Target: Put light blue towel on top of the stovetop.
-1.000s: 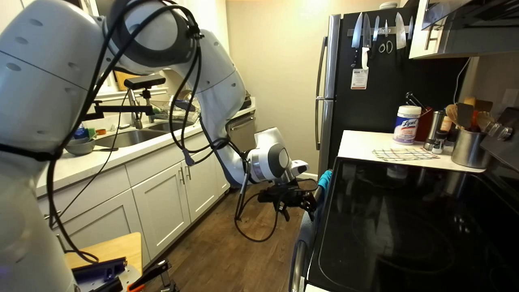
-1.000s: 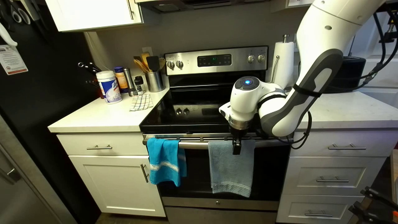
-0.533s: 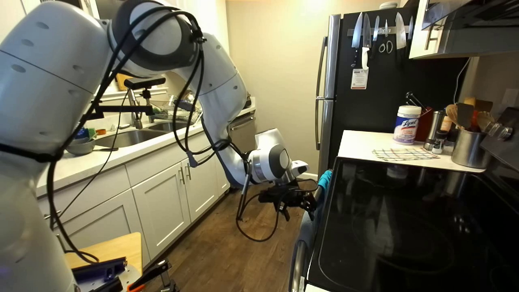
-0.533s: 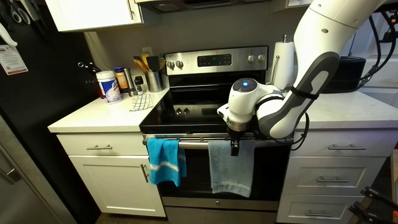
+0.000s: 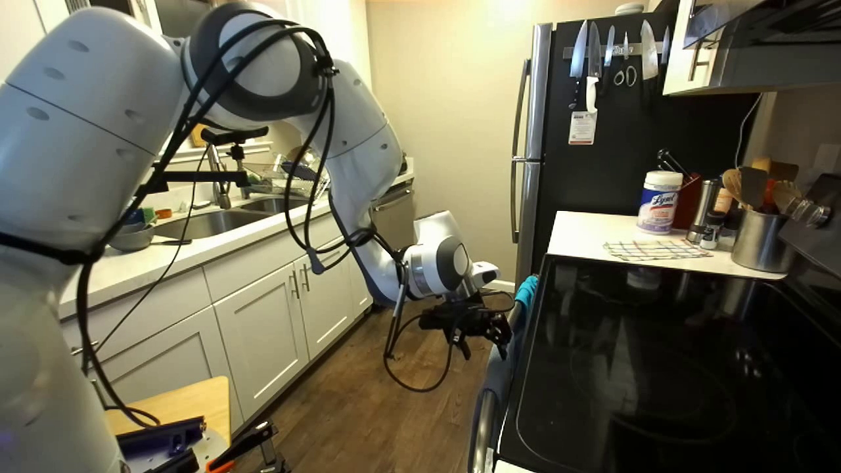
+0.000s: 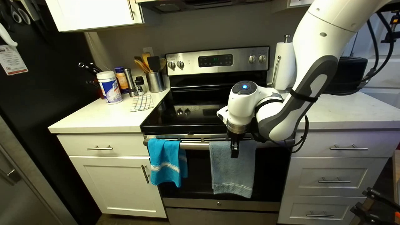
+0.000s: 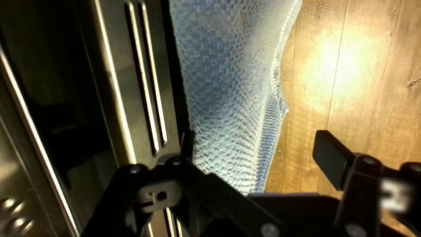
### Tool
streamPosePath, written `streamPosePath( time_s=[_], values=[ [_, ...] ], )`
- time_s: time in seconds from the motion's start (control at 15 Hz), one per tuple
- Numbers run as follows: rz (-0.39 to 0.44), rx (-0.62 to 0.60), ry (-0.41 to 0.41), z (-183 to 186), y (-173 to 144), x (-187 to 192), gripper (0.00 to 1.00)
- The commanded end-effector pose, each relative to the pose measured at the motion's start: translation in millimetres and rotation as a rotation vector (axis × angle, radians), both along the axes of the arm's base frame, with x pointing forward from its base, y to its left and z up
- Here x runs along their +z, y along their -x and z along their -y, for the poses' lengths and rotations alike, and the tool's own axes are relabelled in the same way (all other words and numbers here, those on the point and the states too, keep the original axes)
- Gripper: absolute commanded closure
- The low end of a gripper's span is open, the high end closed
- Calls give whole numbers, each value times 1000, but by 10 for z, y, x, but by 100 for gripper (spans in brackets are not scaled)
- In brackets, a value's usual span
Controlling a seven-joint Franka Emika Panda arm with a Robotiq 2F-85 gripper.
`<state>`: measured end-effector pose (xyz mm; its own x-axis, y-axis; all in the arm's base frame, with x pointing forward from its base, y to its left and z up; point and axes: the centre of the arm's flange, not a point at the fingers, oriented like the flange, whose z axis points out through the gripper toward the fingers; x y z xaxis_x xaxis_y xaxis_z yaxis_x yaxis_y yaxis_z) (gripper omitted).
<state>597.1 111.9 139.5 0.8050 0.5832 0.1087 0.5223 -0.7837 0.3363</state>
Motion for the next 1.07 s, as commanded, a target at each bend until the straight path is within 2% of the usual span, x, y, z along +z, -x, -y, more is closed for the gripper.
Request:
streamPosePath(
  time_s=[0.0,0.53,1.0],
  values=[
    [-8,4,-19,94,39,1,39],
    [-1,-25,-23,227,33,27,91],
    [24,-34,-36,136,305,397,92]
  ],
)
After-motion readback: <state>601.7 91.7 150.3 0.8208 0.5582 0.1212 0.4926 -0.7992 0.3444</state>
